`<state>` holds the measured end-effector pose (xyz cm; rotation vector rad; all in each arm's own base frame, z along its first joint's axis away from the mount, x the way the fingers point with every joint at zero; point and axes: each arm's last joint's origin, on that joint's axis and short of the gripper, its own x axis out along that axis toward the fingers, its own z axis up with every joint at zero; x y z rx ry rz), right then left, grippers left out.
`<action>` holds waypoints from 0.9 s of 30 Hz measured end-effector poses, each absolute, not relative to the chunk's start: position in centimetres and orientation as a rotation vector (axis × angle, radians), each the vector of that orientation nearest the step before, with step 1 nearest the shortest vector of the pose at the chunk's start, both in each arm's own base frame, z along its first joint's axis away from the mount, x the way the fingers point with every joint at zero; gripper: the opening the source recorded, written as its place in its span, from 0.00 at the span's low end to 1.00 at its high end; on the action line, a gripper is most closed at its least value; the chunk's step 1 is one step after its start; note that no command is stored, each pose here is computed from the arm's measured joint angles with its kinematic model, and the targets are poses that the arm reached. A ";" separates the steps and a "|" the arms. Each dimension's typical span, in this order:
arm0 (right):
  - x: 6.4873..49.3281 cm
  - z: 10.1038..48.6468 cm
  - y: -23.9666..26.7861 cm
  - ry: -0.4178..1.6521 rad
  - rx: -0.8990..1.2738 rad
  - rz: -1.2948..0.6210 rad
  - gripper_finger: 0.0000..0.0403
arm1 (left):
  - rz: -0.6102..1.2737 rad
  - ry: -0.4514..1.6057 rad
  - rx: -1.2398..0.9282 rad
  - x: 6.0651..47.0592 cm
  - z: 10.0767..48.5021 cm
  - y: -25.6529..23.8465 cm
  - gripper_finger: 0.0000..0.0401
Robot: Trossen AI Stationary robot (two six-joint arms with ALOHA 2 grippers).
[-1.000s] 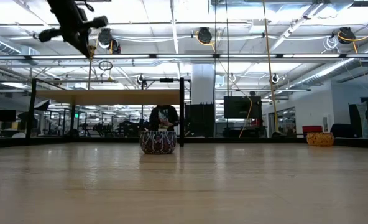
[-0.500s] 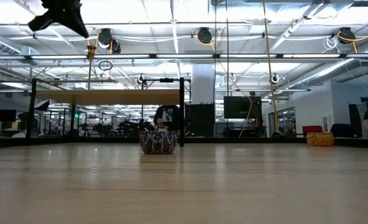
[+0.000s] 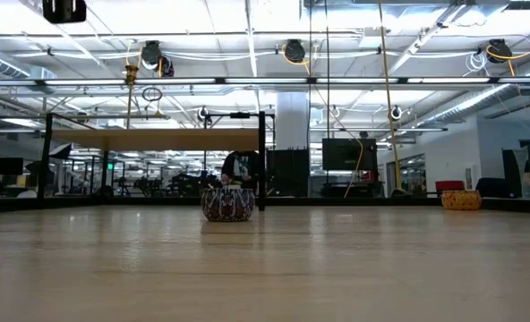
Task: Pick & Place candle stick holders
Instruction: Put the orange scented candle on the shelf
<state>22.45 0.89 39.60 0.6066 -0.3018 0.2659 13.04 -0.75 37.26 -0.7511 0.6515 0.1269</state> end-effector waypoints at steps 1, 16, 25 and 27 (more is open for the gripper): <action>22.6 39.6 1.2 -0.321 0.619 0.258 0.44 | 0.088 0.652 -0.739 13.1 37.4 -1.2 0.00; 26.5 36.4 9.1 -0.321 0.679 0.269 0.44 | -0.131 0.656 -0.543 13.0 37.4 -7.8 0.01; 26.0 36.6 11.4 -0.233 0.507 0.118 0.42 | -0.091 0.750 -0.468 14.6 35.3 -11.9 0.01; 26.0 37.5 11.4 -0.204 0.457 0.014 0.42 | -0.066 0.767 -0.463 15.0 34.8 -12.7 0.01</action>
